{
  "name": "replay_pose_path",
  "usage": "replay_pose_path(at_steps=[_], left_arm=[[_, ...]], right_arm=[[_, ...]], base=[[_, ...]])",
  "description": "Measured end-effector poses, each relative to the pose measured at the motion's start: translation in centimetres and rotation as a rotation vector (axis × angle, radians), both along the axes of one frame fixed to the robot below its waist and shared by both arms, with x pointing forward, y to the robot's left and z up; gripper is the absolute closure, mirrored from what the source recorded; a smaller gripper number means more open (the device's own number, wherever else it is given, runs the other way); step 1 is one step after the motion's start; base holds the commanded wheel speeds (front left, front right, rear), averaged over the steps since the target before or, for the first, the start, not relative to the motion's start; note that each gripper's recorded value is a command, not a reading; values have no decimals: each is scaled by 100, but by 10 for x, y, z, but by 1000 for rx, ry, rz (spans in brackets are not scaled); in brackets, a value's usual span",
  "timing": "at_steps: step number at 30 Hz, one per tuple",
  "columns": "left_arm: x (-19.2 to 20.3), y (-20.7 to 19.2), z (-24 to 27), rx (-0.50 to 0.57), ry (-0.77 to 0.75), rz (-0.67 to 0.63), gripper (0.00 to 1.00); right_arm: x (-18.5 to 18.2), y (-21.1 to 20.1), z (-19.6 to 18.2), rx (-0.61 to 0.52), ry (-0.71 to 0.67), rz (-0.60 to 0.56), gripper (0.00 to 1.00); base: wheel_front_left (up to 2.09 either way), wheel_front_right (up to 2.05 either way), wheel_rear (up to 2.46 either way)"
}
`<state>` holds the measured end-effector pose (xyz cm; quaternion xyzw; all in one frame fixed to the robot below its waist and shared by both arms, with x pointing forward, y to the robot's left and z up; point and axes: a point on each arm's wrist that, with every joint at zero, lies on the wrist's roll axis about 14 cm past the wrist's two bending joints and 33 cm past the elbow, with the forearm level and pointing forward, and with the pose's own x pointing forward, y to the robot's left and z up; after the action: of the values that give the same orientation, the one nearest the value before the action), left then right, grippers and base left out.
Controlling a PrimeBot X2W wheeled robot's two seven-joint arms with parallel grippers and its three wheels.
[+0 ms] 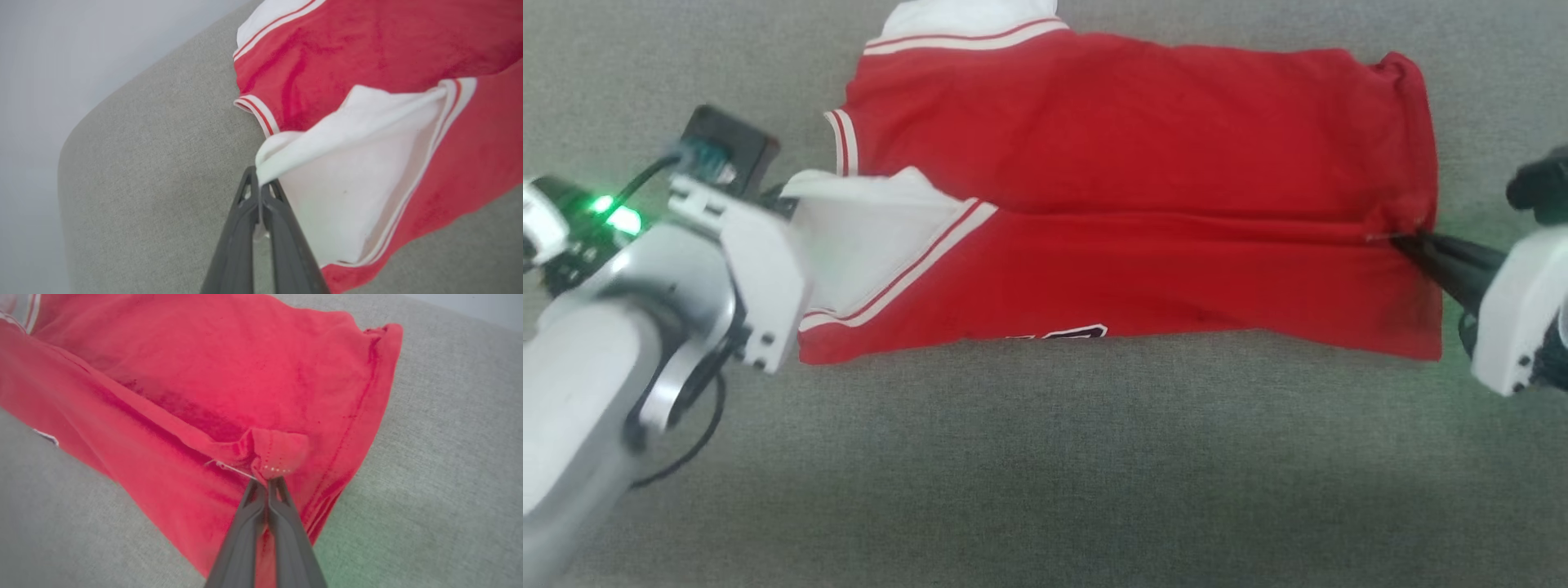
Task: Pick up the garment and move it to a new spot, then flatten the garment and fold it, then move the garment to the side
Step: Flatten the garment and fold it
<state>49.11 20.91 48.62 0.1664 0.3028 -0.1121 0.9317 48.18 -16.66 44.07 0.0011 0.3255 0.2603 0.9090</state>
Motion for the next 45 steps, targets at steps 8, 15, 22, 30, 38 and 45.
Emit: replay_pose_path(at_steps=[8, 15, 22, 30, 38, 45], left_arm=[[23, -4, -60, -32, 141, 10, 100], [25, -3, -98, -74, 260, 56, 100], [25, 0, -91, -116, 292, 96, 0], [19, 8, -53, -92, 250, 118, 0], [-12, 9, -36, -99, 253, 158, 0], [-40, -1, -39, -134, 309, 197, 0]], right_arm=[[20, 10, -36, -43, 69, 12, 100], [30, 16, -53, -69, 104, 28, 100], [33, 18, -47, -79, 107, 32, 0], [47, 12, -6, -30, -47, -6, 0], [54, -13, 39, 38, -293, -111, 0], [50, -42, 73, 77, -544, -238, 0]], base=[[0, 0, 0], [0, 0, 0], [0, 0, 0], [0, 0, 0], [0, 0, 0], [0, 0, 0]])
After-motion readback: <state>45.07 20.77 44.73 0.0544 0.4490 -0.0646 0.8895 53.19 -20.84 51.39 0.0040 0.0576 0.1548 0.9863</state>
